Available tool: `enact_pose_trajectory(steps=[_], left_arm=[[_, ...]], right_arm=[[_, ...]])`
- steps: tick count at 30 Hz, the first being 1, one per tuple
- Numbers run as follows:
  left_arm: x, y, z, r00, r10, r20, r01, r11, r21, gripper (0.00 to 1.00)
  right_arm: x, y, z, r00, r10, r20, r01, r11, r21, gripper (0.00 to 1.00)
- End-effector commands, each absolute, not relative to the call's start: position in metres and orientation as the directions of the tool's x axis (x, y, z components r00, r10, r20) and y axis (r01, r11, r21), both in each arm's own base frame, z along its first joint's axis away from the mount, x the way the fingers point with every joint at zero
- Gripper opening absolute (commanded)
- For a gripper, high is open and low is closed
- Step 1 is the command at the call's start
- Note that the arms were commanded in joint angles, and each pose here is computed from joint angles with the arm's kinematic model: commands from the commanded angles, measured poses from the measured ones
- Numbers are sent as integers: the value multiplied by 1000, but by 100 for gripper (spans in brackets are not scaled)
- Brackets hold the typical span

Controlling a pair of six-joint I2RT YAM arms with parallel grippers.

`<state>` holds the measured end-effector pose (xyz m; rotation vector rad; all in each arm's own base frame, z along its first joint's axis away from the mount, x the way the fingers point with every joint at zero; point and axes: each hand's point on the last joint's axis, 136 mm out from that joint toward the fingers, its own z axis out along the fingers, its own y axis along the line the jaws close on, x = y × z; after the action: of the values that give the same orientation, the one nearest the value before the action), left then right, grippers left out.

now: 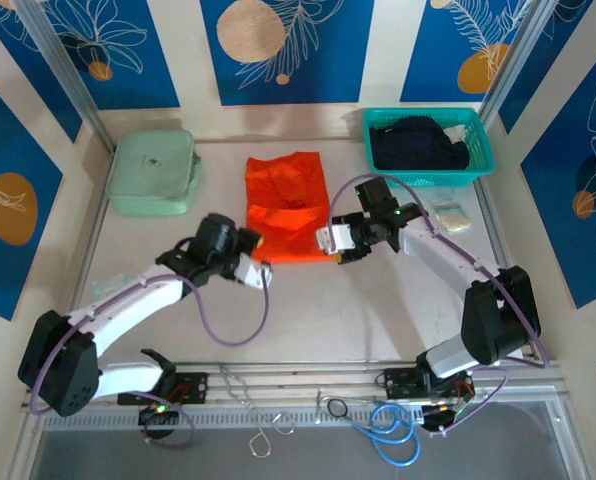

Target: Fold and stack the t-shirts

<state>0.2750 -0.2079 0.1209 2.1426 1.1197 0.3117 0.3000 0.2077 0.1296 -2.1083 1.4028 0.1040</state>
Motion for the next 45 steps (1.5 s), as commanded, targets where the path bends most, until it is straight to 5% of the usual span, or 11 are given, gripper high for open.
enact_pose_trajectory(steps=[1,25,30,37,45], left_arm=[[260,-196,97,644,764,-44,633,-499,592,71],[306,-197,60,507,851,-140,826,-432,362,76],[308,-199,55,492,857,-153,844,-426,326,74],[310,-200,49,487,860,-155,859,-439,264,68],[294,-195,44,495,853,-166,866,-468,177,56]], right_arm=[[285,192,98,522,-816,-250,-835,-428,-345,63],[316,192,31,476,-864,-164,-876,-449,-174,64],[316,195,22,457,-872,-174,-889,-440,-127,58],[318,198,9,435,-882,-181,-900,-430,-67,36],[317,200,3,414,-888,-198,-909,-414,-42,32]])
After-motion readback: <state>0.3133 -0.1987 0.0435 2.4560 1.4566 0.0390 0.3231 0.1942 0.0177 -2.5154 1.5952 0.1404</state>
